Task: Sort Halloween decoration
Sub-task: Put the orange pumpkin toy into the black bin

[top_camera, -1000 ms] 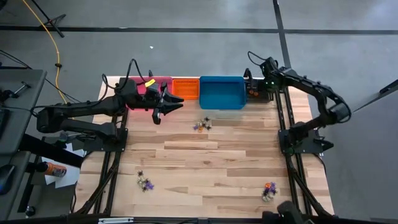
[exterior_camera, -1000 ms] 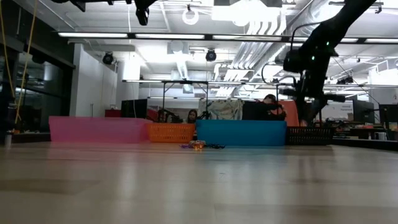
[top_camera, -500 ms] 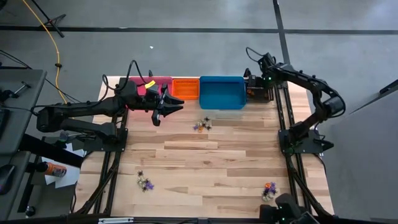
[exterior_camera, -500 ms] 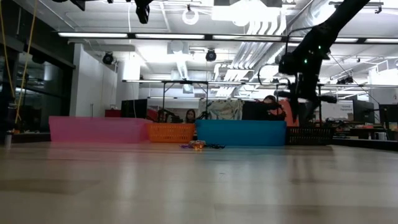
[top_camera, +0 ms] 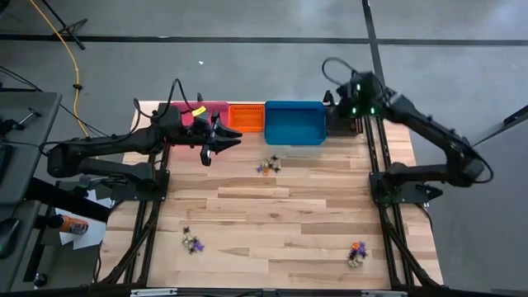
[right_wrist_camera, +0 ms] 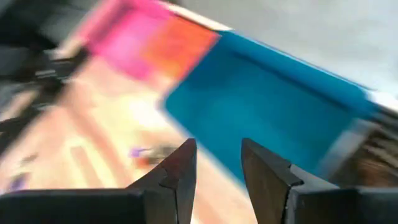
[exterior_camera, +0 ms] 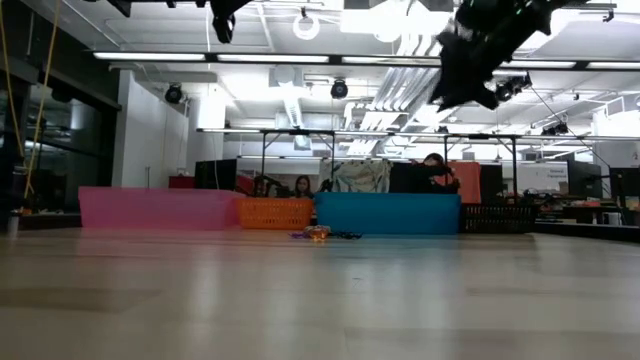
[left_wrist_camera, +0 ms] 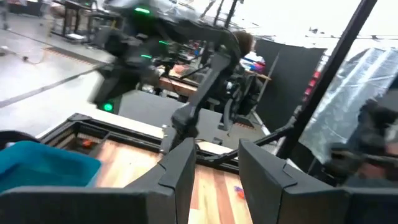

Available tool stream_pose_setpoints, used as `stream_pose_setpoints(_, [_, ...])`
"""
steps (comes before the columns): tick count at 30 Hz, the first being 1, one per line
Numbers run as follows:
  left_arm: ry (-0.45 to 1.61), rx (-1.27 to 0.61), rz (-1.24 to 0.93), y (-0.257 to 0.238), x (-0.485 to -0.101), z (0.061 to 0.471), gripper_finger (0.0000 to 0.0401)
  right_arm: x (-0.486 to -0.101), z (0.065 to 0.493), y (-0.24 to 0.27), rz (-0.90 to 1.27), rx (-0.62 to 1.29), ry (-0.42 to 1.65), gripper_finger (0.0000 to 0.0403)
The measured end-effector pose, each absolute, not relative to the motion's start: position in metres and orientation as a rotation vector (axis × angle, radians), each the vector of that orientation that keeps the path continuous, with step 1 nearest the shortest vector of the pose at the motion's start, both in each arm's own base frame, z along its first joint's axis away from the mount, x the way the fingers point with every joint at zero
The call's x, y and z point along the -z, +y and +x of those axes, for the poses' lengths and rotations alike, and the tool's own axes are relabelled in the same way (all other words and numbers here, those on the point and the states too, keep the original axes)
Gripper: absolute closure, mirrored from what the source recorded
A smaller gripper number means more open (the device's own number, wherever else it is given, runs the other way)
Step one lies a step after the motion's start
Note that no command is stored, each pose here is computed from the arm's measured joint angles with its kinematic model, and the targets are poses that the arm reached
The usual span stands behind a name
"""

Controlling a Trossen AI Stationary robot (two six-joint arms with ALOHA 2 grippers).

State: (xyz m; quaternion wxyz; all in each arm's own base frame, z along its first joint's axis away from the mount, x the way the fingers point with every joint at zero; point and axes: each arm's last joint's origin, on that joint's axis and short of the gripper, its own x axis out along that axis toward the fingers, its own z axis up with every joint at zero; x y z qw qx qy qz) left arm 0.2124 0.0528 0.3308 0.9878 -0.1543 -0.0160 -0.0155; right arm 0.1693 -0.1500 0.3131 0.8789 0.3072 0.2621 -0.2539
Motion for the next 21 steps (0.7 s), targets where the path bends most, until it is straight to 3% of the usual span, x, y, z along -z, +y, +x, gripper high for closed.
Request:
stream_pose_setpoints(7, [-0.033,-0.007,-0.319,0.058,-0.332,0.208,0.0293,-0.299,0.193,-0.071,0.639,0.176,0.195,0.0297])
stream_pose_setpoints(11, [-0.030,-0.008,-0.320,0.059,-0.331,0.208,0.0293,-0.295,0.203,-0.040,0.531,0.065,-0.011,0.0297])
stream_pose_setpoints(16, [-0.030,-0.008,-0.313,0.059,-0.331,0.208,0.0293,-0.300,0.210,-0.020,0.227,0.007,-0.042,0.0297])
stream_pose_setpoints(21, [-0.018,-0.010,-0.296,0.059,-0.330,0.208,0.0293,-0.304,0.213,-0.020,0.174,0.056,-0.042,0.0297])
